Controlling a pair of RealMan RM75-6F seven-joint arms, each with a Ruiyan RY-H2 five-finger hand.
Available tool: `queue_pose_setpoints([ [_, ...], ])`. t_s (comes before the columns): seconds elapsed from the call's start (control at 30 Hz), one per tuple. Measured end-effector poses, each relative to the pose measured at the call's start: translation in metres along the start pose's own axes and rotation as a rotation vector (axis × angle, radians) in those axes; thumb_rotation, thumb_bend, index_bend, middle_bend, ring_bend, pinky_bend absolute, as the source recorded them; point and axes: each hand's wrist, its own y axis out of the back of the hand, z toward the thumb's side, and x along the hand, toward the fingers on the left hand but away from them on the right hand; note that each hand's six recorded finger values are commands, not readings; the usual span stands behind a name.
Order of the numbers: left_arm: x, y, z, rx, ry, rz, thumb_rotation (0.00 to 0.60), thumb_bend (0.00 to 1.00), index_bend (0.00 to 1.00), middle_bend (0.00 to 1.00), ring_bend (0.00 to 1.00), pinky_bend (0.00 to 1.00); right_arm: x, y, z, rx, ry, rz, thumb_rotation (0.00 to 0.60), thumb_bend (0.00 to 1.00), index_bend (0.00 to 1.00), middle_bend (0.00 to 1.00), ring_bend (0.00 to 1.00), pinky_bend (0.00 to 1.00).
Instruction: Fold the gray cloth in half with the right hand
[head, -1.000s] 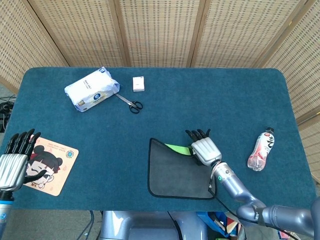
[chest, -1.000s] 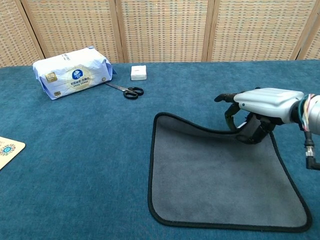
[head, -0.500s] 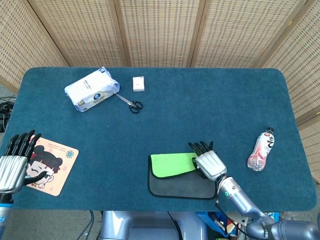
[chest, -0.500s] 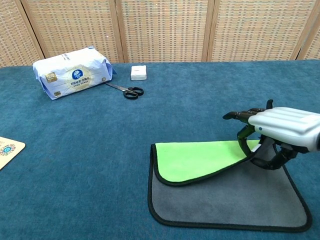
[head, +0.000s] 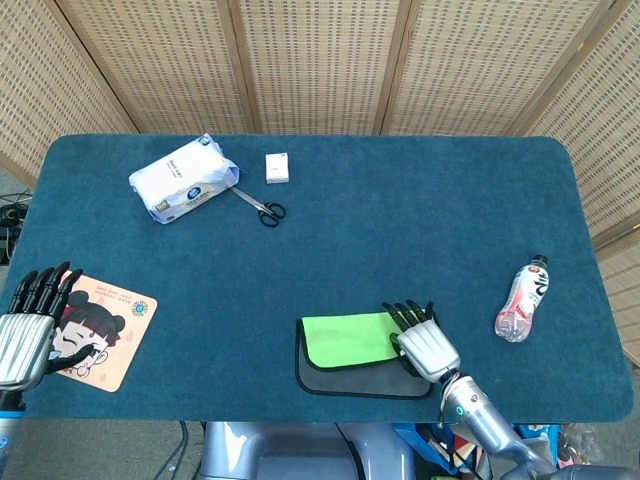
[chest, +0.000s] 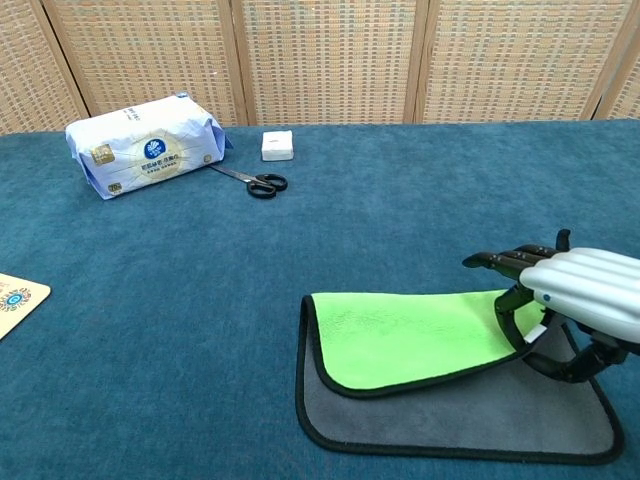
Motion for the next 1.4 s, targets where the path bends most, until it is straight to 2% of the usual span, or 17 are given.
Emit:
queue_pose_setpoints([
  [0.53, -0.002, 0.001, 0.001, -0.004, -0.009, 0.002, 0.6, 0.1, 0.0, 0.0, 0.0, 0.0, 0.02, -0.011, 0.016, 0.043, 0.016, 0.004, 0.6, 0.6, 0.61, 0.0, 0.0, 0.0],
  [1.4, -0.002, 0.0, 0.001, 0.0, -0.004, -0.002, 0.6, 0.1, 0.0, 0.0, 0.0, 0.0, 0.036, -0.027, 0.029, 0.081, 0.077, 0.064, 0.6, 0.6, 0.61, 0.0, 0.0, 0.0],
])
